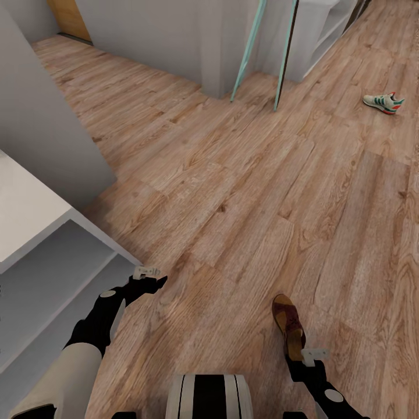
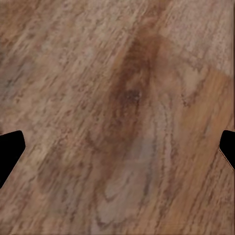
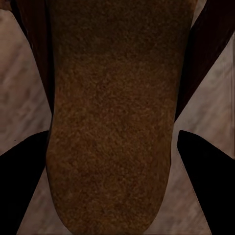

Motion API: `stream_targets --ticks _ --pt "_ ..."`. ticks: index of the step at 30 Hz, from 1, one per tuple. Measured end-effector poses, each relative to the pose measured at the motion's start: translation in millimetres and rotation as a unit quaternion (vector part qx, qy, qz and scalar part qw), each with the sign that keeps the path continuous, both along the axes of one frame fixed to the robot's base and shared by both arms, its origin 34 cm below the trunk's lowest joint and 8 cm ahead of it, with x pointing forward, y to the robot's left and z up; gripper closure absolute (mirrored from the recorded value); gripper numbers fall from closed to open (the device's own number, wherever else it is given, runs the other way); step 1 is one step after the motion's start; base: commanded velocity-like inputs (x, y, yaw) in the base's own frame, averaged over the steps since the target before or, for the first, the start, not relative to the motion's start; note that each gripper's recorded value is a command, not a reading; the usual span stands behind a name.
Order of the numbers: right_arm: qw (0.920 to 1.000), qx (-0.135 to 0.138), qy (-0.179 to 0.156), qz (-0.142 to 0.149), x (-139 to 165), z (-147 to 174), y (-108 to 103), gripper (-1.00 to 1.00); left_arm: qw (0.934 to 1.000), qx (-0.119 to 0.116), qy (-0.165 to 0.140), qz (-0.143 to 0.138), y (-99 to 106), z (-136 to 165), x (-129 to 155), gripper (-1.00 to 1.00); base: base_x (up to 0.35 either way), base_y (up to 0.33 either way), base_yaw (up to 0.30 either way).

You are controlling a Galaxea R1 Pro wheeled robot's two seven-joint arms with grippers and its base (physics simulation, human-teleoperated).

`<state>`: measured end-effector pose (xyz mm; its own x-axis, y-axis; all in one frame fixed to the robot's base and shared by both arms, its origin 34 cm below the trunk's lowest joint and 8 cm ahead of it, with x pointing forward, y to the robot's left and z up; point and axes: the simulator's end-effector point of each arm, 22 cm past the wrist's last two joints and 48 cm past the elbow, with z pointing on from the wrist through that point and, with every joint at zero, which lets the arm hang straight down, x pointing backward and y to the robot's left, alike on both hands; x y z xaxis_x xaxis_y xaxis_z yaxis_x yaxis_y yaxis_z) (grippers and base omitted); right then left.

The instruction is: Pick up the two gym shoes and the two sandals from the corridor floor and place them onto the hallstand (shoe rack) in the corridor, making sure they are on the rack and not on the floor. Arrange them so the two gym shoes are next to each other and the two sandals are next to each other.

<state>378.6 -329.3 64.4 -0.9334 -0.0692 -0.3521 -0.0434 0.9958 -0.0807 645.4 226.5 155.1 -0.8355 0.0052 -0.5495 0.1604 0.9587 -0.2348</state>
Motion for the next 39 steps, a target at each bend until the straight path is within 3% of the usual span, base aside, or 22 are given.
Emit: stream_targets --ticks 7,18,25,28,33,34,35,39 --pt "0.9999 0.0 -0.016 0.001 13.3 9.7 -0.4 1.0 1.0 0.003 -0.009 0.002 4.4 11.7 -0.8 -1.0 0.0 0.0 0.0" --pt "0.9984 0.0 -0.057 0.004 39.0 28.8 -0.4 1.0 0.9997 0.014 0.02 0.009 17.9 1.5 -68.1 -1.0 0.0 0.0 0.0" --pt "0.9974 -0.001 -0.072 0.004 50.8 39.6 -0.9 1.0 0.9996 0.02 0.007 0.021 29.7 6.4 -90.8 -1.0 0.0 0.0 0.0" --pt "0.9968 -0.002 -0.08 0.004 56.4 44.7 -1.6 1.0 0.999 0.025 0.008 0.035 41.9 2.7 -122.5 -1.0 0.0 0.0 0.0" --pt "0.9959 -0.002 -0.091 0.004 64.1 52.6 -1.9 1.0 0.9982 0.035 -0.004 0.048 58.5 7.5 -143.9 -1.0 0.0 0.0 -0.005" --pt "0.9965 -0.002 -0.084 0.002 57.5 51.1 -2.6 1.0 0.9958 0.054 -0.004 0.074 92.0 5.9 -175.2 -1.0 0.0 0.0 -0.065" --pt "0.9966 -0.002 -0.083 0.003 56.2 51.6 -2.4 1.0 0.995 0.059 0.004 0.08 99.5 4.2 -192.1 -1.0 0.0 0.0 -0.081" --pt "0.9966 -0.002 -0.083 0.0 54.9 55.9 -4.2 1.0 0.9929 0.066 -0.009 0.098 113.9 11.6 -201.7 -1.0 0.0 0.0 -0.133"
